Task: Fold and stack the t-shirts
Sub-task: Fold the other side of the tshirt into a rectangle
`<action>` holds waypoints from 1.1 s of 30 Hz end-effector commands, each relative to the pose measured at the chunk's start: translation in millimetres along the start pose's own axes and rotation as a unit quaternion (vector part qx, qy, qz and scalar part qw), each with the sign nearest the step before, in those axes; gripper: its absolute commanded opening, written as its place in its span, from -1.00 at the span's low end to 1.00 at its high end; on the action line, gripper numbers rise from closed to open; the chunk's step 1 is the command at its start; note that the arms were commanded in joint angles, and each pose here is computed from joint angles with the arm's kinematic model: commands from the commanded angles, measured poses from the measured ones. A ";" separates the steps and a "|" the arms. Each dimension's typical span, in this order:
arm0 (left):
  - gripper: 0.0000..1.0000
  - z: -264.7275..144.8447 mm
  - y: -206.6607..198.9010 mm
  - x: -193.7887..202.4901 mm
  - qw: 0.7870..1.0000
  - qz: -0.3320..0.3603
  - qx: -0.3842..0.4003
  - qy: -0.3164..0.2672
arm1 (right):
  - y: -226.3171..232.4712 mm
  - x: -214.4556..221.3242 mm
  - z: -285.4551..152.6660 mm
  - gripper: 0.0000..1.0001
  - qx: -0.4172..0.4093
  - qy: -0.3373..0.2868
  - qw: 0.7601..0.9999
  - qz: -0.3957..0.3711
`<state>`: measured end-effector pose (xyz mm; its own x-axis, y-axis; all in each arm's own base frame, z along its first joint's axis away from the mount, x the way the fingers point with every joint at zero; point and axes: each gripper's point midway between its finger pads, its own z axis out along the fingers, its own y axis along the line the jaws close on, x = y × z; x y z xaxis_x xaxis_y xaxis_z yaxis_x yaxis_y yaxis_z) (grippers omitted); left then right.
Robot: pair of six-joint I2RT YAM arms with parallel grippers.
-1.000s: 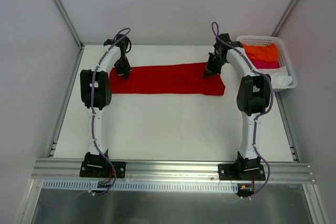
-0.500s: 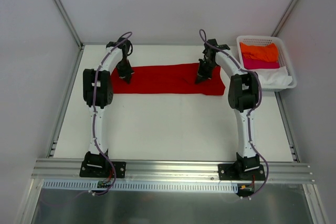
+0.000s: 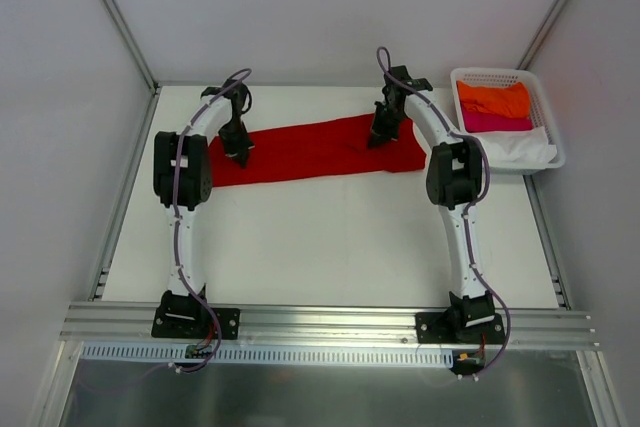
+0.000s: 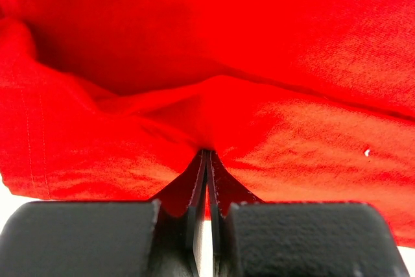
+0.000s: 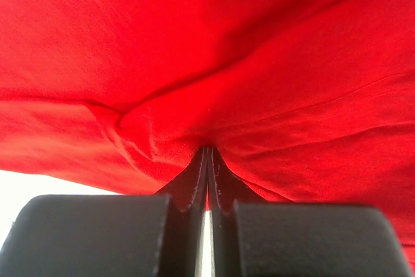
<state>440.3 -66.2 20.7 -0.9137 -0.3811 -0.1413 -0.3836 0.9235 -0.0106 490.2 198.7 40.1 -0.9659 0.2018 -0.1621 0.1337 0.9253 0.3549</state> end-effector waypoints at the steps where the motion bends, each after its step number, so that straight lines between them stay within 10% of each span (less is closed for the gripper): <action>1: -1.00 -5.6 14.6 16.2 1.000 -0.001 -0.020 0.013 | 11.8 -27.0 -14.9 -0.99 -0.006 -0.051 0.999 0.015; 23: -1.00 -16.0 26.6 39.3 1.000 -0.007 -0.021 0.021 | -3.3 -79.0 -63.3 -0.99 -0.013 -0.146 0.988 0.054; 33: -1.00 -28.5 13.6 37.5 1.000 -0.014 0.011 0.018 | -21.9 -36.3 -85.4 -0.99 0.035 -0.117 0.992 0.000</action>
<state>401.6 -62.7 20.5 -0.9171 -0.3862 -0.0992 -0.3886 0.9214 0.0052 514.5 142.4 75.3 -0.8979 0.3187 -0.3038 0.2215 0.9232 0.3141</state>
